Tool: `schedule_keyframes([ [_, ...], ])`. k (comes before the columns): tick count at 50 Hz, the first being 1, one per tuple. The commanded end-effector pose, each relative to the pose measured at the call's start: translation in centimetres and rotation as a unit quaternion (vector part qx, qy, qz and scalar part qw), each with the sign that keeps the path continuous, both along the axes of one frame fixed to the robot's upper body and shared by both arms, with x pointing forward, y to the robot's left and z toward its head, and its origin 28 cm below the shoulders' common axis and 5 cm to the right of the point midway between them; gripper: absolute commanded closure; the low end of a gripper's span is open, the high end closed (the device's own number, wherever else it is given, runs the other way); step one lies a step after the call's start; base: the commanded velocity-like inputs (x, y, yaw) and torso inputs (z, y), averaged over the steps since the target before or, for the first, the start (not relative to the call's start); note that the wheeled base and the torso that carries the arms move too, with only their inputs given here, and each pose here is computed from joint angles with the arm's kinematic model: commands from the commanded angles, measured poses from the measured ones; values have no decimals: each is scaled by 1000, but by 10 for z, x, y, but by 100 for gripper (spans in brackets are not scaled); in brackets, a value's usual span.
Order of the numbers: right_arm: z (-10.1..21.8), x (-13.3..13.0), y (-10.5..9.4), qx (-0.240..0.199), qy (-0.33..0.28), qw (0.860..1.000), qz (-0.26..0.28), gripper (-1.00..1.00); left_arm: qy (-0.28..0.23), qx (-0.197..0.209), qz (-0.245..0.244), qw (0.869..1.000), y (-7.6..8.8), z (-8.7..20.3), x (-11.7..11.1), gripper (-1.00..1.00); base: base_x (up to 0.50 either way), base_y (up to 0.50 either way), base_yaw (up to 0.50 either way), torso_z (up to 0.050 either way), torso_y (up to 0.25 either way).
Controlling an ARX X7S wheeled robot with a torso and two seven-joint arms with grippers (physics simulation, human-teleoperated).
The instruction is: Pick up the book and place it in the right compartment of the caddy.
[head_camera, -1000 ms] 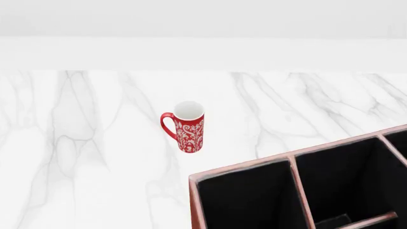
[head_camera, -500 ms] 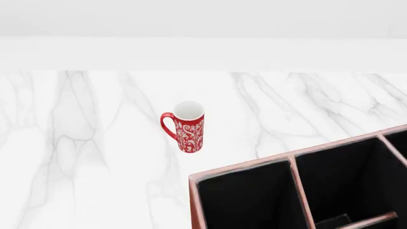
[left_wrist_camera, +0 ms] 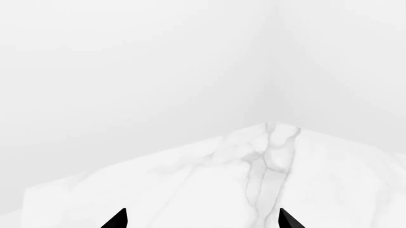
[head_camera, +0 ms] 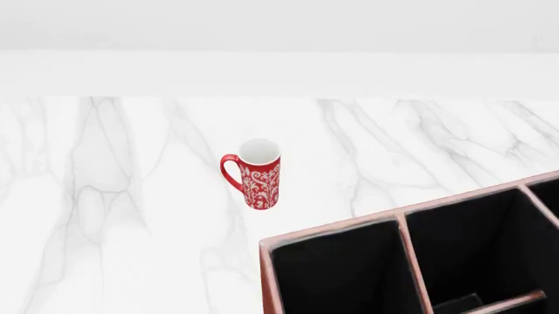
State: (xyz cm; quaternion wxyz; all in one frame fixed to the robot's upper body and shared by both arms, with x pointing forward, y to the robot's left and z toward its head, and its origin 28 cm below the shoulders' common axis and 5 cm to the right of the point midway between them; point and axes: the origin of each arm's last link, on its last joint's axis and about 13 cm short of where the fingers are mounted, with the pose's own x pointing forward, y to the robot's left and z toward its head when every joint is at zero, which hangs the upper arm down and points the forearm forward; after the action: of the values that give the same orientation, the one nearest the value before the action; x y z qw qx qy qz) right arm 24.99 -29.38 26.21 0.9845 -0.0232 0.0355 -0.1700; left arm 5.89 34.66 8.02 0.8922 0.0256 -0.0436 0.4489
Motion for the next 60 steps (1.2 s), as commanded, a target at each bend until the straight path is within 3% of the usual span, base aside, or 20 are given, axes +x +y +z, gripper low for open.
schedule_keyframes([
  [1, 1, -6, -4, -12, -12, 1000, -15, 100, -1, 1, 0, 1000, 0, 1, 0, -100, 0, 0, 0, 0, 0],
  [20, -25, -7, -14, 6, 6, 999, -31, 100, 2, 0, -2, 1000, -1, 0, 2, -100, 0, 0, 0, 0, 2],
  [60, -58, 13, -14, 36, 27, 999, -25, 100, 1, 4, -6, 1000, -2, 1, 2, -100, 0, 0, 0, 0, 1],
])
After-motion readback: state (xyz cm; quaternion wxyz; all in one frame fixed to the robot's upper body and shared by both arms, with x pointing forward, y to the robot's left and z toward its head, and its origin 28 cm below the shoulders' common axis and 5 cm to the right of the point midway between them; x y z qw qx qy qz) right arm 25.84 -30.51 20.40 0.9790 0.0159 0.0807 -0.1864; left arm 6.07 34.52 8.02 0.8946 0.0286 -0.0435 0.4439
